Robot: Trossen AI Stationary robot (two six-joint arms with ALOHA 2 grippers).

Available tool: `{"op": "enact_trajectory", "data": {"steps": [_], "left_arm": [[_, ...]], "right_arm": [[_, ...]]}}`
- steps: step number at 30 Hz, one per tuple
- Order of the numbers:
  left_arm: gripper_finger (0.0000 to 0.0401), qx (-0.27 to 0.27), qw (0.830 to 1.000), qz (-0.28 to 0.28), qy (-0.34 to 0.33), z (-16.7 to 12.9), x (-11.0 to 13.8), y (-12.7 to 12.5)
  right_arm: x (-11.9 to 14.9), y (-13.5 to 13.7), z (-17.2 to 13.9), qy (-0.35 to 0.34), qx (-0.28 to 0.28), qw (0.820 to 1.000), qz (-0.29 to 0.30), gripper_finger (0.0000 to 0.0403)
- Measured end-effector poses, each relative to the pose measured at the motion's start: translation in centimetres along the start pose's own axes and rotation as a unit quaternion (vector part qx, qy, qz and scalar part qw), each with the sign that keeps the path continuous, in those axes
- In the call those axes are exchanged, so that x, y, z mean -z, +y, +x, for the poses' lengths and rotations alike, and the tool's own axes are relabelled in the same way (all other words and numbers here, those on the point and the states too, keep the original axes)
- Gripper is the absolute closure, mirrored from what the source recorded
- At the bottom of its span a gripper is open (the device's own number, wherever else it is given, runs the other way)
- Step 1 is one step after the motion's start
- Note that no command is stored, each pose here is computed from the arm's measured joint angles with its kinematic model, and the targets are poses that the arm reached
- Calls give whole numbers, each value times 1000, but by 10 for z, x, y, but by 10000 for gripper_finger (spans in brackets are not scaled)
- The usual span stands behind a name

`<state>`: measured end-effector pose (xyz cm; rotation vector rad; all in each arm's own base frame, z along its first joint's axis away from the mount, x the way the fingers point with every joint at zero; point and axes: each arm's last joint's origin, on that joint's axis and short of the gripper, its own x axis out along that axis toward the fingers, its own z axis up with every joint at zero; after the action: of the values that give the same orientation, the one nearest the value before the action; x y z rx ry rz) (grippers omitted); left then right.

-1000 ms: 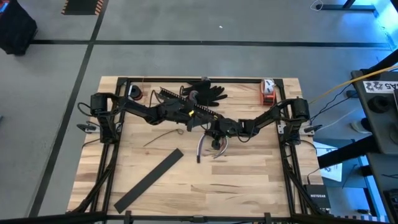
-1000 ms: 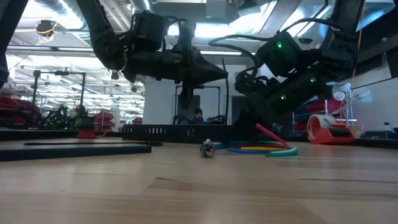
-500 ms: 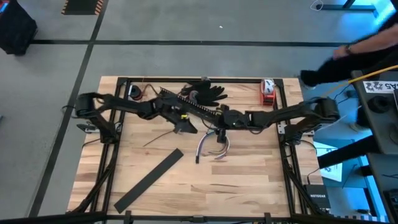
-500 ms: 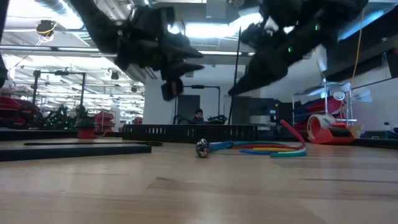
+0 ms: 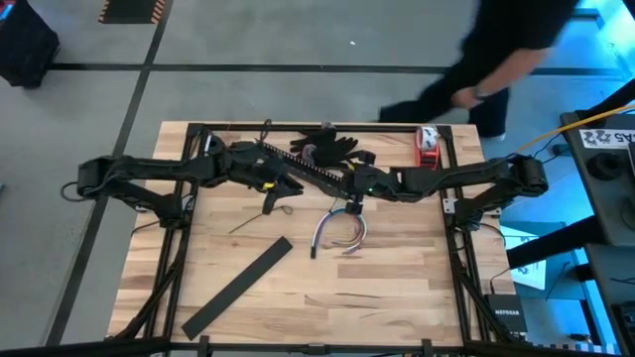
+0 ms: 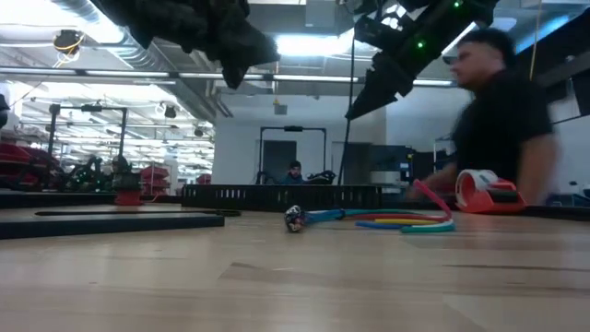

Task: Ziptie cables
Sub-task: Wrap the cable wires together using the black zip tie

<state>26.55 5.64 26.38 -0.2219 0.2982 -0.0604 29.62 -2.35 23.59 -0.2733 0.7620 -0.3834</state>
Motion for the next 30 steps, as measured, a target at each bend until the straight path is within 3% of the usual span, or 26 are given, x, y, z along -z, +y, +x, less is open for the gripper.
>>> {"op": "enact_trajectory", "data": {"steps": [5, 8, 12, 17, 20, 24, 30], "left_arm": [[307, -49, 993, 9, 110, -7, 22, 17], [283, -86, 977, 12, 197, -12, 39, 25], [263, -82, 952, 19, 294, -10, 61, 28], [265, -61, 940, 37, 333, 5, 87, 28], [271, -78, 933, 36, 349, 13, 102, 31], [277, -112, 940, 26, 322, 25, 111, 38], [282, -105, 937, 22, 332, 40, 127, 42]], "right_arm": [[-1, 1, 0, 4, -8, 994, 106, 221], [0, 2, -1, 12, -37, 982, 185, 221], [3, 4, -1, 33, -62, 966, 249, 221], [6, 6, 0, 48, -73, 963, 257, 221], [7, 6, 0, 56, -72, 965, 246, 221], [13, 7, -1, 81, -69, 967, 230, 221], [21, 7, -2, 118, -70, 974, 179, 221]]}}
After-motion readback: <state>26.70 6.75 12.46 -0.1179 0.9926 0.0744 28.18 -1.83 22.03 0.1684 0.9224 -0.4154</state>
